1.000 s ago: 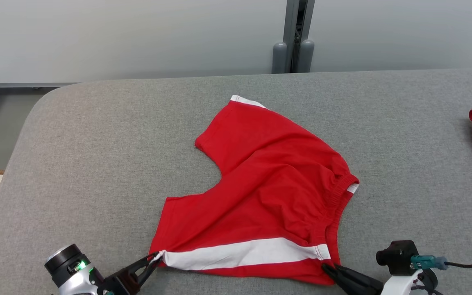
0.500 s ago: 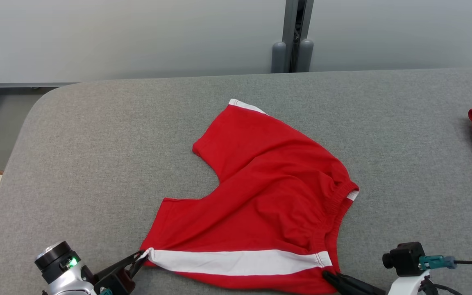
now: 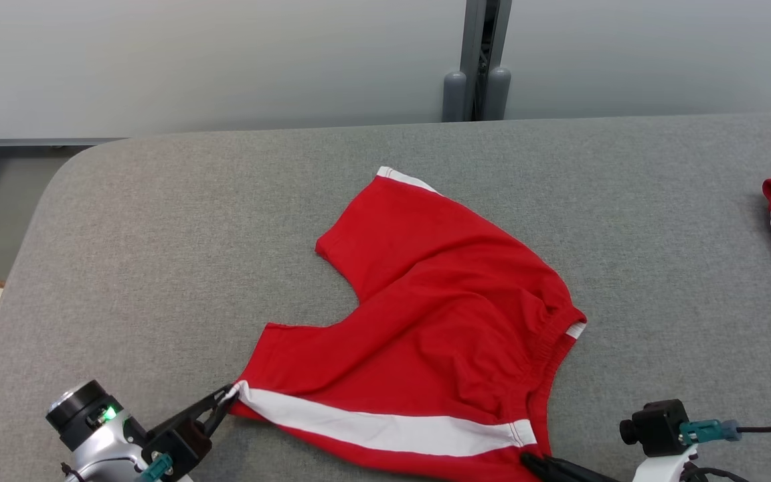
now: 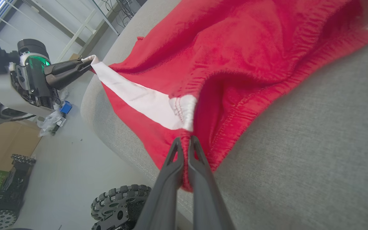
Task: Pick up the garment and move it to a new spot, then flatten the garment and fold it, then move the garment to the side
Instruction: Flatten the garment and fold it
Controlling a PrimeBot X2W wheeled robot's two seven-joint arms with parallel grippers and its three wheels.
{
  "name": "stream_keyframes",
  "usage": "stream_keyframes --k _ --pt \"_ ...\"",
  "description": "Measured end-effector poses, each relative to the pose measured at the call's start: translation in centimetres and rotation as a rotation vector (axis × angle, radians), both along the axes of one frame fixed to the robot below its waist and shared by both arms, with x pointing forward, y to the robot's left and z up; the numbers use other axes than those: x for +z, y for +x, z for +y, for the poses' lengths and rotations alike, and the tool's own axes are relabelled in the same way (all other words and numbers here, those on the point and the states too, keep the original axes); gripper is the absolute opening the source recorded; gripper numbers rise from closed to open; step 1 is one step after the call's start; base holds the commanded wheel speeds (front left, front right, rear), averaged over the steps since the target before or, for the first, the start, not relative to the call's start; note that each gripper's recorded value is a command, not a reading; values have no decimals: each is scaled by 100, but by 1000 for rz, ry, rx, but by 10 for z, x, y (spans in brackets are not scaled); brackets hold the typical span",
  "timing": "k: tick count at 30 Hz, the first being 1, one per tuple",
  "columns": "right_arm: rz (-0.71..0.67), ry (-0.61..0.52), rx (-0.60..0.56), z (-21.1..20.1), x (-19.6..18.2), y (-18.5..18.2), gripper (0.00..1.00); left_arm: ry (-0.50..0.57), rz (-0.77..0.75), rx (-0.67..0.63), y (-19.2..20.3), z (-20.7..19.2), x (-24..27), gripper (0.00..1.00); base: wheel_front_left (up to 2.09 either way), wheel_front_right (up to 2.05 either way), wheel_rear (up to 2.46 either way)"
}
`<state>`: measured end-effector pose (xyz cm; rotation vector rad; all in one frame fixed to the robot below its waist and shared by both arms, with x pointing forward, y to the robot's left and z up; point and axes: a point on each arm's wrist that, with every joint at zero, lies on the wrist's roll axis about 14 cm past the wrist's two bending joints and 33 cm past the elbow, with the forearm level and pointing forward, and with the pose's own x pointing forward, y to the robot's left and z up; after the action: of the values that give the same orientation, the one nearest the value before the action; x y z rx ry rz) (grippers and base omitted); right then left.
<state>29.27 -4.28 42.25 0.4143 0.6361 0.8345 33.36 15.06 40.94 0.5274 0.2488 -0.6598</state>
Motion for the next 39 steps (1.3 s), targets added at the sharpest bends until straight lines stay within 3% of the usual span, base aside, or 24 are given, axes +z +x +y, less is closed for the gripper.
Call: stream_keyframes --k 11,20,27,39 --pt "-44 107 -83 5 23 21 0 -106 -174 107 70 13 59 0 0 0 0" --pt "-164 328 -338 -11 79 67 0 -130 -242 77 115 -1 81 0 0 0 0" --pt "-191 352 -397 -13 81 74 0 -124 -258 18 154 -24 84 0 0 0 0" --pt "-159 283 -546 -35 49 90 0 -102 -245 -100 220 -72 75 0 0 0 0"
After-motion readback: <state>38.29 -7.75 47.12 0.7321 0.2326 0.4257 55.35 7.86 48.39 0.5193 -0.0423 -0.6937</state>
